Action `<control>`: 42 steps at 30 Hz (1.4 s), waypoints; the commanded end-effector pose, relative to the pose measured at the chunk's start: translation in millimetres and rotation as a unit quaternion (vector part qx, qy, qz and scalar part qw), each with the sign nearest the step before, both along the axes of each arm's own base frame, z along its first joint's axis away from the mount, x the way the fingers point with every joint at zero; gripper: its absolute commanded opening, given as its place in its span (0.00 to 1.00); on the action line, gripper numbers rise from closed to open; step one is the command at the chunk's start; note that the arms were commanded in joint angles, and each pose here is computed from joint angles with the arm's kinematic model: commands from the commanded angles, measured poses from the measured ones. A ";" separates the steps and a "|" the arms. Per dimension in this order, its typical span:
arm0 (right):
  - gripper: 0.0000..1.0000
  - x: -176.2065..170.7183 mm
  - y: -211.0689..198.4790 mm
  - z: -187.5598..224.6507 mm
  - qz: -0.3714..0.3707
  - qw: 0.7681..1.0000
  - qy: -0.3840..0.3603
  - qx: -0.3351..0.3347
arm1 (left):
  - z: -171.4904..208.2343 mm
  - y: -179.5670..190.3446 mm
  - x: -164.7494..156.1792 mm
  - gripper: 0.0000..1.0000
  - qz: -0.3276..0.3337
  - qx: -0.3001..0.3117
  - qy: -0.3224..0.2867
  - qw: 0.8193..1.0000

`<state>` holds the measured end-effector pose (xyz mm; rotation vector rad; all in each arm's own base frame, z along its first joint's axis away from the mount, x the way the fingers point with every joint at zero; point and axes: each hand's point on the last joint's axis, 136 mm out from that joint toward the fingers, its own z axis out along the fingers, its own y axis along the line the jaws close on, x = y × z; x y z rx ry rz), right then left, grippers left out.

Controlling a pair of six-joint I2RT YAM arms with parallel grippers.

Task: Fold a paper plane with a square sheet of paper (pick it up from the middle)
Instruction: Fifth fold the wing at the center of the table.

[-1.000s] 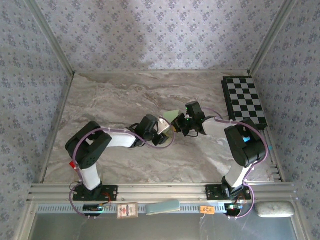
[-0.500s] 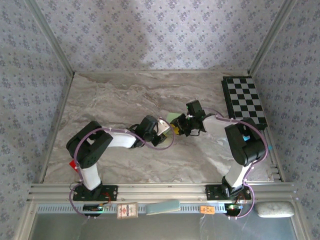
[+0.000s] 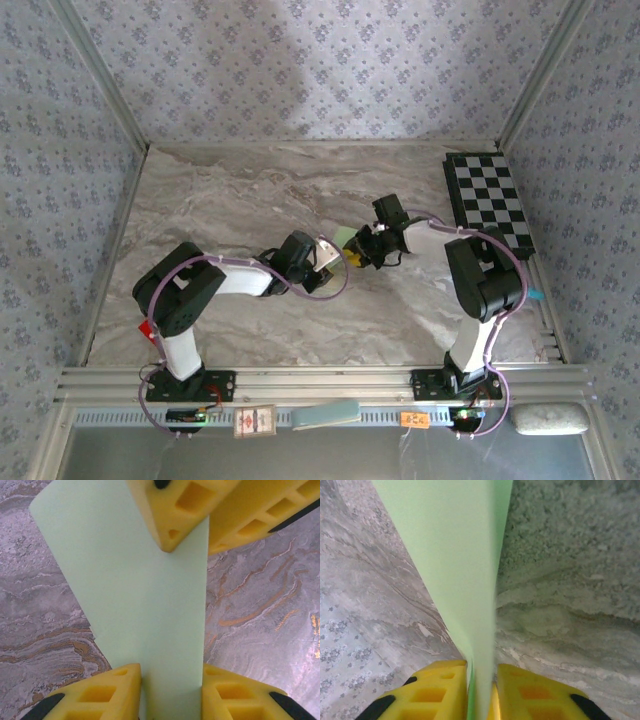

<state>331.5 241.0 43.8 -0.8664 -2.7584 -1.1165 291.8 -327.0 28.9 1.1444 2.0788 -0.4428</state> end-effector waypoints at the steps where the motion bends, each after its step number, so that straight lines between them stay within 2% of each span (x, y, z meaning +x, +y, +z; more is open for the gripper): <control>1: 0.14 -4.1 0.8 2.8 0.013 1.000 0.010 0.002 | 1.9 -0.5 1.8 0.32 -0.004 0.006 -0.010 1.000; 3: 0.08 -5.4 -0.7 3.1 0.008 1.000 0.011 0.001 | 8.2 -2.0 4.4 0.34 0.000 0.000 -0.015 1.000; 6: 0.06 -7.0 -3.5 2.8 -0.003 1.000 0.009 -0.003 | 21.0 -7.7 5.0 0.39 -0.001 -0.015 -0.022 1.000; 19: 0.05 -11.7 0.0 -0.8 -0.010 1.000 0.019 0.003 | 21.8 -25.7 2.1 0.41 -0.014 -0.024 -0.020 0.999; 33: 0.07 -12.4 2.2 -2.4 -0.009 1.000 0.026 0.006 | 6.6 -20.3 -1.4 0.30 -0.005 -0.012 -0.001 1.000; 36: 0.12 -12.6 1.7 -1.9 -0.010 1.000 0.025 0.006 | 7.7 -20.3 -1.9 0.25 -0.005 -0.014 0.000 1.000; 42: 0.38 -10.1 -2.3 2.4 -0.015 1.000 0.015 -0.003 | 2.5 -20.2 -4.7 0.21 -0.005 -0.017 0.010 1.000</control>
